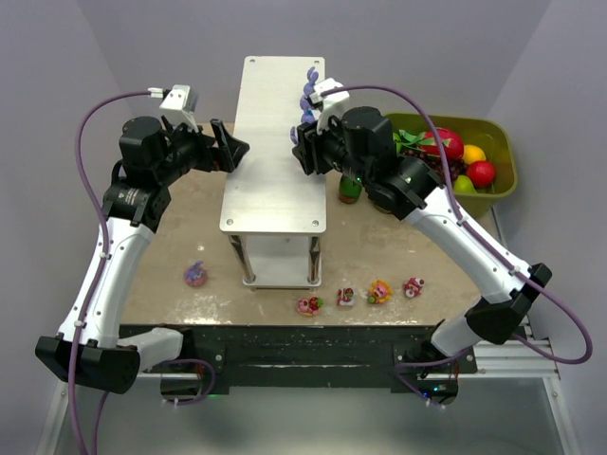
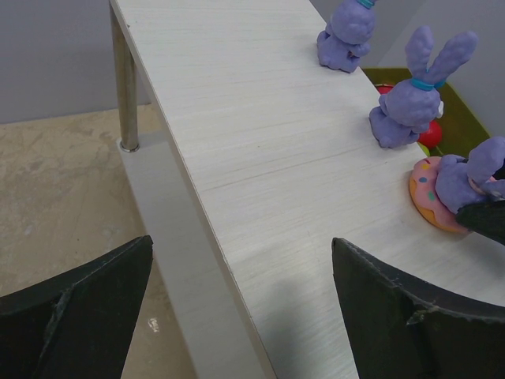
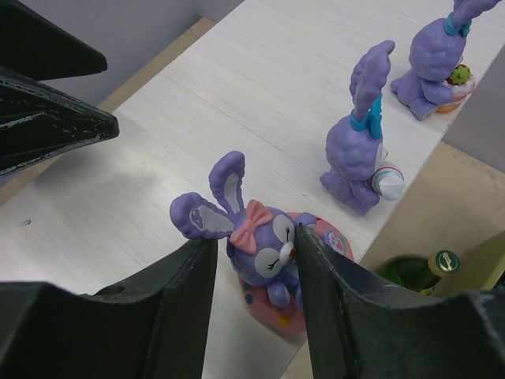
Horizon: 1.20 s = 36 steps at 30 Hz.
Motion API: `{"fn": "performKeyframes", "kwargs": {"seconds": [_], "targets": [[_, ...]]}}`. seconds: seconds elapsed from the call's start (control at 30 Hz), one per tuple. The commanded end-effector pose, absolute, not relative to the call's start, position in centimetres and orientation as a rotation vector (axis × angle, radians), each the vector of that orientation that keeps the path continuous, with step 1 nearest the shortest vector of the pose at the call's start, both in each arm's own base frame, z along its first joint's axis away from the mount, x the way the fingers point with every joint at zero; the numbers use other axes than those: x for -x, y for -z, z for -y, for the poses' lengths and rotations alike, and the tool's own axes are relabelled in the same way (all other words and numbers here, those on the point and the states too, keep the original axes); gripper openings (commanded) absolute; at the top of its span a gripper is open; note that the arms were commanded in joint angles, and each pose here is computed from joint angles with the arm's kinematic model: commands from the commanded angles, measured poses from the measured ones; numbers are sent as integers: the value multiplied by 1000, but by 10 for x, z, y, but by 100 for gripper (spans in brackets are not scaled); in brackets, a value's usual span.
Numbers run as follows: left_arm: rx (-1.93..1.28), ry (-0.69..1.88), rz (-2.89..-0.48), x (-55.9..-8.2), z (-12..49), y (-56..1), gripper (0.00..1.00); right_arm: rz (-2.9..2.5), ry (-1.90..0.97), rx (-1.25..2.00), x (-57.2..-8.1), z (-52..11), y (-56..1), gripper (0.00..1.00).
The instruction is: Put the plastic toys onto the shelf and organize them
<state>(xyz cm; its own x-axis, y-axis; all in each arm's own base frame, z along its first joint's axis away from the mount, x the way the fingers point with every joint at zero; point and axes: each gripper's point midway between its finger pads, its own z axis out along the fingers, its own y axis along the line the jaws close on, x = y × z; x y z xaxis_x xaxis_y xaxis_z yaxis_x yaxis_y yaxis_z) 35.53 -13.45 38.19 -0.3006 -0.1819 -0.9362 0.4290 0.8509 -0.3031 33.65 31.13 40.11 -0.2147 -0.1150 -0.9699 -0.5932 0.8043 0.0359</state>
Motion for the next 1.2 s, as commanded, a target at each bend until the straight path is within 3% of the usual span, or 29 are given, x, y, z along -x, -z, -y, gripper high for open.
{"fn": "performKeyframes", "kwargs": {"seconds": [0.0, 0.43, 0.53, 0.8, 1.17], "targets": [[-190, 592, -1763, -357, 131, -387, 100, -1749, -501, 515, -332, -311, -414, 48], [-190, 586, -1756, -356, 130, -391, 99, -1736, -520, 475, -337, -316, -425, 52], [-188, 585, -1757, -355, 130, -391, 100, -1728, -514, 452, -336, -312, -431, 55], [-185, 588, -1756, -355, 130, -392, 99, -1674, -530, 411, -329, -301, -456, 76], [-159, 573, -1737, -350, 125, -402, 99, -1601, -583, 354, -311, -282, -496, 83]]}}
